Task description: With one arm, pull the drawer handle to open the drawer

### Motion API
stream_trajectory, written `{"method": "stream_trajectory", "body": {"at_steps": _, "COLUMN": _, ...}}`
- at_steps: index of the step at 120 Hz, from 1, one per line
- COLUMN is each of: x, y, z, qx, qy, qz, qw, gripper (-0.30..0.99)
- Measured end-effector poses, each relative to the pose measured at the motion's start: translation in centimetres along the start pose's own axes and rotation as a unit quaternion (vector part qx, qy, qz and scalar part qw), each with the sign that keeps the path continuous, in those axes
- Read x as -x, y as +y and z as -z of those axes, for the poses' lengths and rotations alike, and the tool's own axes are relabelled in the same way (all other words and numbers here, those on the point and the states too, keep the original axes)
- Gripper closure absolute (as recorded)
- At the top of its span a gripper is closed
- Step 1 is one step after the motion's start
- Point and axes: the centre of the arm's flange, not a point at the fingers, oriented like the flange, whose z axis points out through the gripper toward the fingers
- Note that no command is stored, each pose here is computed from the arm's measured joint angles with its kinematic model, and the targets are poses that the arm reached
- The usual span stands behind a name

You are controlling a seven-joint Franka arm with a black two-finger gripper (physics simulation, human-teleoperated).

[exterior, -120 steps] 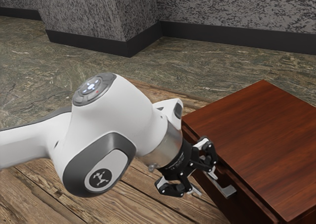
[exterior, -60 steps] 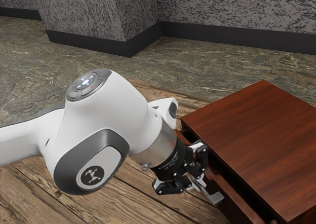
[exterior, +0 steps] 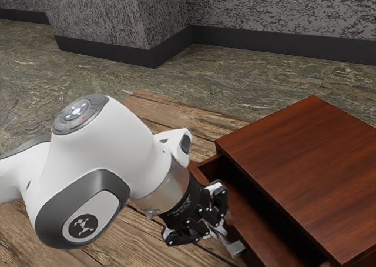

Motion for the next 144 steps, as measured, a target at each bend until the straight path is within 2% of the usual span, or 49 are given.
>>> {"method": "stream_trajectory", "body": {"at_steps": 144, "x": -0.2, "y": -7.1, "z": 3.3, "qx": 0.010, "qy": 0.010, "qz": 0.030, "qw": 0.999, "gripper": 0.79}}
